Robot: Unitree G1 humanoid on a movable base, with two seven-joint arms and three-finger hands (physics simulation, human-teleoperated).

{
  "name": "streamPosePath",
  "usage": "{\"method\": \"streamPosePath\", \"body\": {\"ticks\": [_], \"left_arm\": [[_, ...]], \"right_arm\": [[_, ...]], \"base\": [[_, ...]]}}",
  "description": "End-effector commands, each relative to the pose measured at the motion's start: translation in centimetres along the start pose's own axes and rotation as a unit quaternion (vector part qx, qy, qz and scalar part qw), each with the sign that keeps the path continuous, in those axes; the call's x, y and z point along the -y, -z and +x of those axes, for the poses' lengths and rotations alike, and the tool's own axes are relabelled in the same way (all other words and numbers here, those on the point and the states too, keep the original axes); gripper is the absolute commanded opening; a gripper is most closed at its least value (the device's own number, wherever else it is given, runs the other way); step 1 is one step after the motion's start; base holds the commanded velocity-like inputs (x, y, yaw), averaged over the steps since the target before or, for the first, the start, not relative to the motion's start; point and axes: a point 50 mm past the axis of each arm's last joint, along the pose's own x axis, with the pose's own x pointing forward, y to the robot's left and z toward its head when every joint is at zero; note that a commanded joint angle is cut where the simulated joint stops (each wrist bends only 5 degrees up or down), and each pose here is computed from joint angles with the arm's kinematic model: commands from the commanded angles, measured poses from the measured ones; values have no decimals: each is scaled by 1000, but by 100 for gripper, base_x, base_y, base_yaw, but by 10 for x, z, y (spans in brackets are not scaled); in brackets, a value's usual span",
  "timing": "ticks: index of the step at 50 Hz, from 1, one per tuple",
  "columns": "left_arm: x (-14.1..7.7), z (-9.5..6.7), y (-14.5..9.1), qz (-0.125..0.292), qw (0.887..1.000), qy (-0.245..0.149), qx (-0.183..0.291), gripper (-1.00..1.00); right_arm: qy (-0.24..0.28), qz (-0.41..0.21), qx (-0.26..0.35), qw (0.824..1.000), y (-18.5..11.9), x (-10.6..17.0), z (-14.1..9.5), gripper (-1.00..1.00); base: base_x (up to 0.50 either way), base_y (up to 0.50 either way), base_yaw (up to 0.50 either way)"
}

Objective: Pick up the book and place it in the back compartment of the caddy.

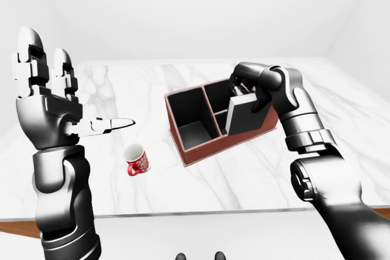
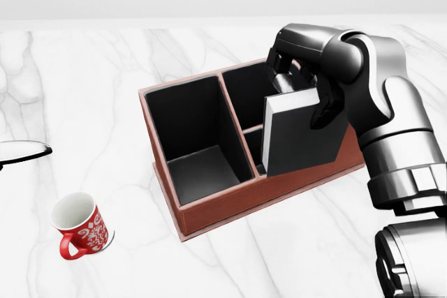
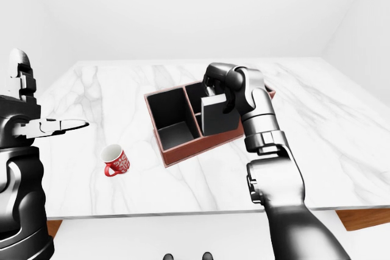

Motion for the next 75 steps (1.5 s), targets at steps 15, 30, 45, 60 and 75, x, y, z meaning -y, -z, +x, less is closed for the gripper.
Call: {"method": "streamPosePath", "body": {"ticks": [15,30,45,60,75], "left_arm": [[-1,0,-1,-1,1000,0,1,100],[0,0,-1,-1,1000,0,1,100],[0,-1,-1,-1,1000,1,1,100],[1,0,0,-1,1000,2,-1,100],[1,-1,0,-1,1000,2,0,100]], "right_arm": [[-23,15,-9,1000,-1,10,14,-100],[-9,17,-21,1000,-2,15,17,-100],[7,19,-28,999,-3,21,17,-100],[21,18,-35,999,-2,17,20,-100],[30,13,-49,998,4,11,22,-100]], "base": [[0,0,0],[0,0,0],[0,0,0],[0,0,0],[0,0,0]]}}
